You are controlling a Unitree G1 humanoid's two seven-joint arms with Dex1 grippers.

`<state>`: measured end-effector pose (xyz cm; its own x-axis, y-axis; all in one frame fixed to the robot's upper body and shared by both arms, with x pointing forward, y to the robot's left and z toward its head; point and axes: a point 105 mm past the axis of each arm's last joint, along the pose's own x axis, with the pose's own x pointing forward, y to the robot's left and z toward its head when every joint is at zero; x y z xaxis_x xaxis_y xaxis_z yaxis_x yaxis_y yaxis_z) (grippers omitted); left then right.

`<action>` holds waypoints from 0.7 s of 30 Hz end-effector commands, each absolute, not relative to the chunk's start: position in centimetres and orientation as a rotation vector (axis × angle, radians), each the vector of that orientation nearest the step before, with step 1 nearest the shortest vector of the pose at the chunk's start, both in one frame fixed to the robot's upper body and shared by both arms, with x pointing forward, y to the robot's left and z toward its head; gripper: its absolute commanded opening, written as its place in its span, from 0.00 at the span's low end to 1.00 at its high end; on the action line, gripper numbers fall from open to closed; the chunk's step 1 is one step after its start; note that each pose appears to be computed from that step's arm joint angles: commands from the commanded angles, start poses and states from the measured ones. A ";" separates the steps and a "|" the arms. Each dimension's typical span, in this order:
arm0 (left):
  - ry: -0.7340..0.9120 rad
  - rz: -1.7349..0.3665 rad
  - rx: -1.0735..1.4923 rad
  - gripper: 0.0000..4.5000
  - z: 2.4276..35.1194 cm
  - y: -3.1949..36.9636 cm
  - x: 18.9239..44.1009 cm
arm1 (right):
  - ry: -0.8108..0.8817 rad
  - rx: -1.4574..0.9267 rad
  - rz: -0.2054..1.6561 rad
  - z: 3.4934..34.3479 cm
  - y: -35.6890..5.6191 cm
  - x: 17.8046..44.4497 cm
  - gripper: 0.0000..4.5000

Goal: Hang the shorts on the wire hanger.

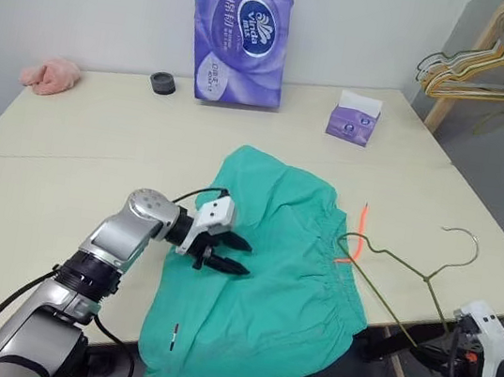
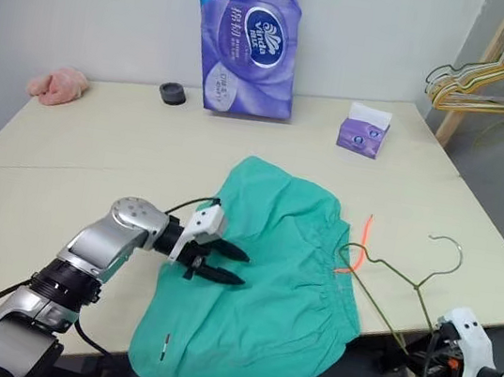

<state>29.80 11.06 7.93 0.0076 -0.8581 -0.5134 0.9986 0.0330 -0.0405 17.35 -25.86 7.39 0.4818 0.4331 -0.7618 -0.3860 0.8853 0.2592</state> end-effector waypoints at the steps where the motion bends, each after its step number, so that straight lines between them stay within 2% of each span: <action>1: 0.437 -1.500 0.413 0.57 8.4 11.5 30.2 | 0.928 0.036 0.498 8.1 -26.0 17.2 0.00; 4: 0.441 -1.493 0.417 0.57 8.2 11.8 30.2 | 0.937 0.048 0.492 8.0 -26.2 17.0 0.00; 9: 0.446 -1.485 0.423 0.57 8.0 11.9 30.0 | 0.979 0.059 0.581 7.1 -24.4 16.8 0.00; 15: 0.419 -1.477 0.410 0.57 8.2 11.4 29.9 | 0.944 0.157 0.620 7.1 -22.9 20.0 0.00; 19: 0.332 -1.423 0.359 0.57 10.4 11.0 31.1 | 0.950 0.248 0.622 7.6 -22.8 21.2 0.00; 21: 0.265 -1.360 0.317 0.57 12.2 10.9 32.6 | 0.946 0.285 0.616 7.7 -22.8 21.8 0.00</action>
<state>31.08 11.06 9.02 0.1179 -0.8863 -0.4478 0.9909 0.1345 -0.0053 21.53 -22.89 7.24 0.4243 0.5911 -0.6860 -0.3719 0.8045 0.4631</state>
